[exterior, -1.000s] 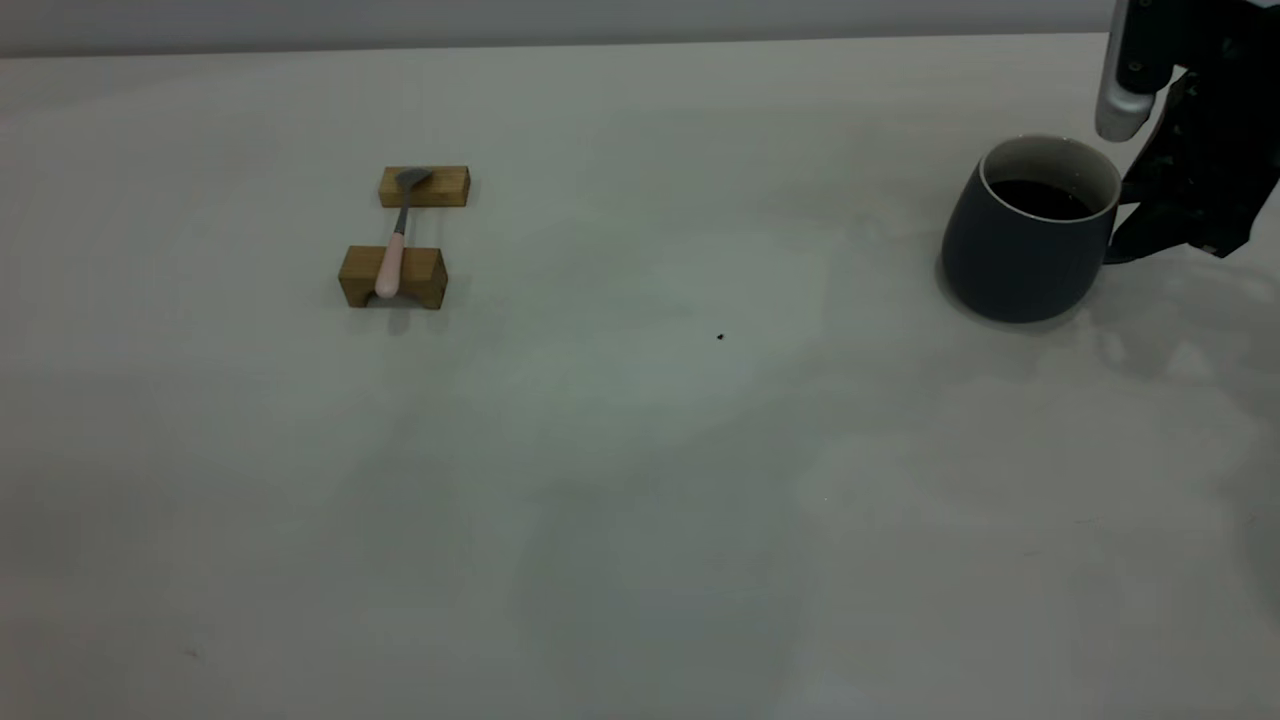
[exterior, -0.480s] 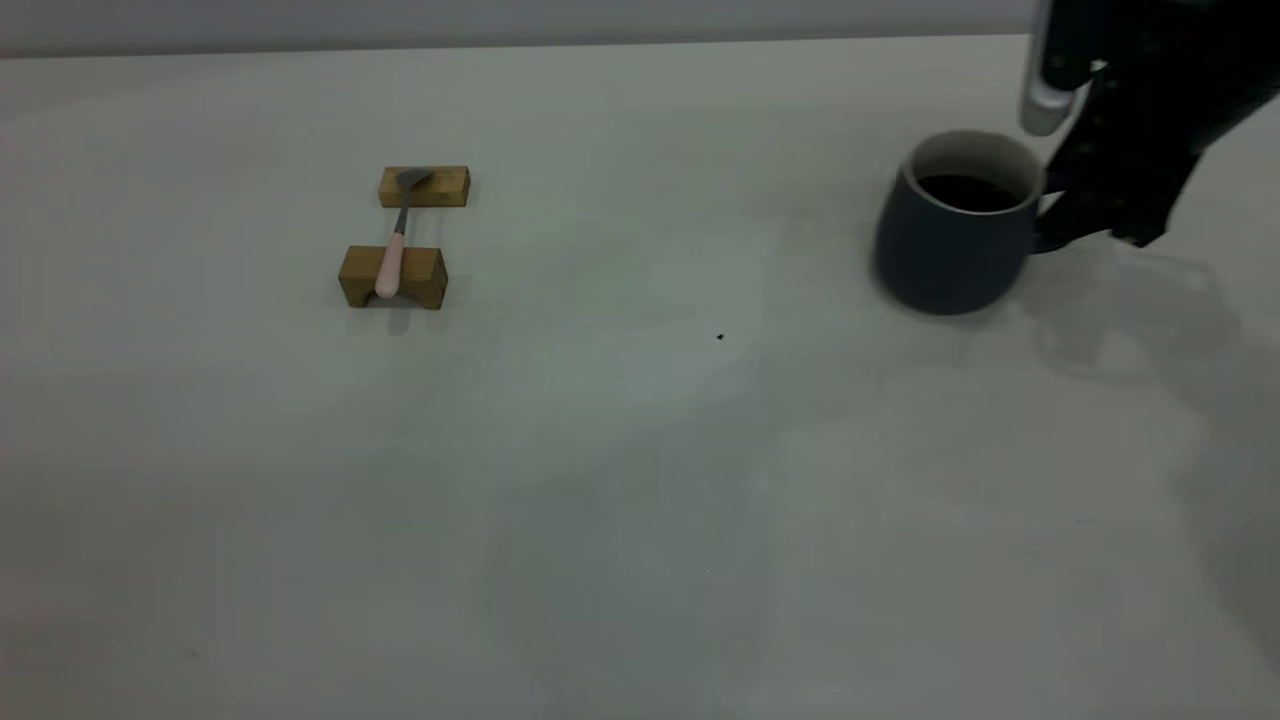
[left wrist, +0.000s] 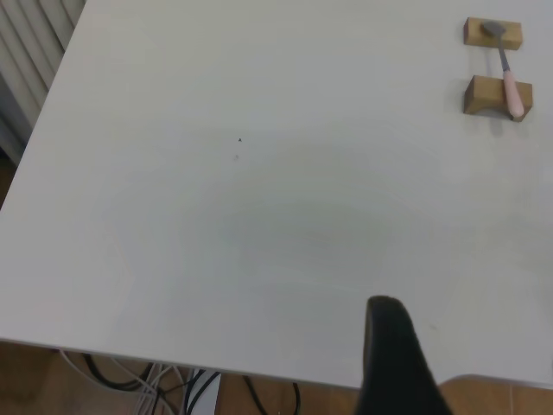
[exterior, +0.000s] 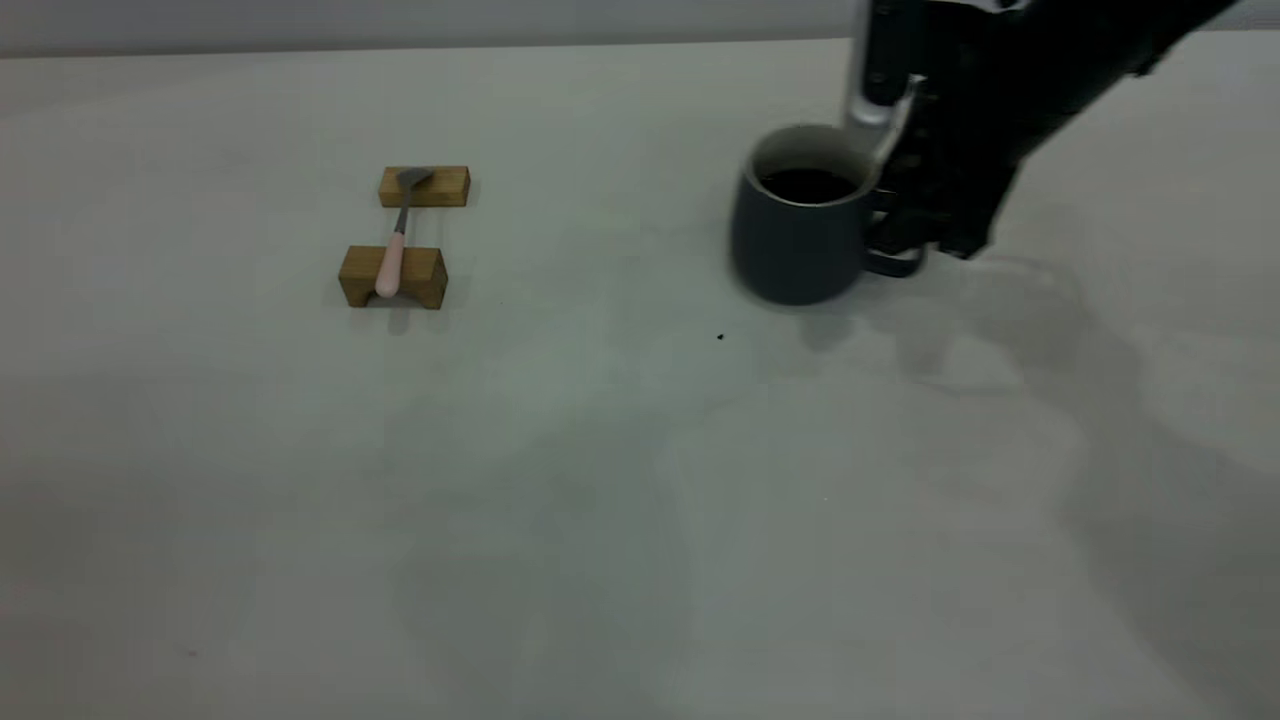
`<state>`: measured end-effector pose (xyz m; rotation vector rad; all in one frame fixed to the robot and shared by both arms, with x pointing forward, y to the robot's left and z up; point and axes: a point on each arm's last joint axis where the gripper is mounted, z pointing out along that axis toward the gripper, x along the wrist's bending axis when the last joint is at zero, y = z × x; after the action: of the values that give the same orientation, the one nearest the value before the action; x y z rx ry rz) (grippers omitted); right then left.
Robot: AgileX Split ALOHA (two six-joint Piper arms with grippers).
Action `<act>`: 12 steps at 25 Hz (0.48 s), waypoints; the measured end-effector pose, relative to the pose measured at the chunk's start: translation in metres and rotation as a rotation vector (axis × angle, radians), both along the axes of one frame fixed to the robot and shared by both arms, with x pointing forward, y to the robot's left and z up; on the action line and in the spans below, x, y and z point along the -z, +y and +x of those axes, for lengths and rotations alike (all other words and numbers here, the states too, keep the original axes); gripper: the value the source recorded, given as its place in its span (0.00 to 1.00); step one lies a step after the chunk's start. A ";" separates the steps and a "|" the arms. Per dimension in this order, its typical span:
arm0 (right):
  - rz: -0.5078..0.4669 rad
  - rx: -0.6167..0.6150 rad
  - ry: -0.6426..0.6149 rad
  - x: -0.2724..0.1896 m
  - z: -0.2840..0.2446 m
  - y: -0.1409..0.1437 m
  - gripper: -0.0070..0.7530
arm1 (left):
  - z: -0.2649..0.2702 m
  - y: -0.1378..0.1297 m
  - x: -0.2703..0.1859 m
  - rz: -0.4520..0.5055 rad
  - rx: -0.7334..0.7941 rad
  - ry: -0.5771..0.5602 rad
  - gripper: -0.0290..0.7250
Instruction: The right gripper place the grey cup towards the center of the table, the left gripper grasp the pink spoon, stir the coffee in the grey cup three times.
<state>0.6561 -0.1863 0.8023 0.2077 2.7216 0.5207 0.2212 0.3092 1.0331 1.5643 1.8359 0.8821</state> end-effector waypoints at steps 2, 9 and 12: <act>0.028 0.004 0.003 0.002 0.002 0.012 0.66 | 0.000 0.000 0.000 0.000 0.000 0.000 0.71; 0.064 -0.040 -0.002 0.002 0.001 0.044 0.66 | 0.000 0.000 0.000 0.000 0.000 0.000 0.71; 0.073 -0.069 -0.014 0.002 0.004 0.058 0.66 | 0.000 0.000 0.000 0.000 0.000 0.000 0.71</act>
<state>0.6597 -0.1283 0.8001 0.1284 2.7069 0.6395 0.2212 0.3092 1.0331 1.5643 1.8359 0.8821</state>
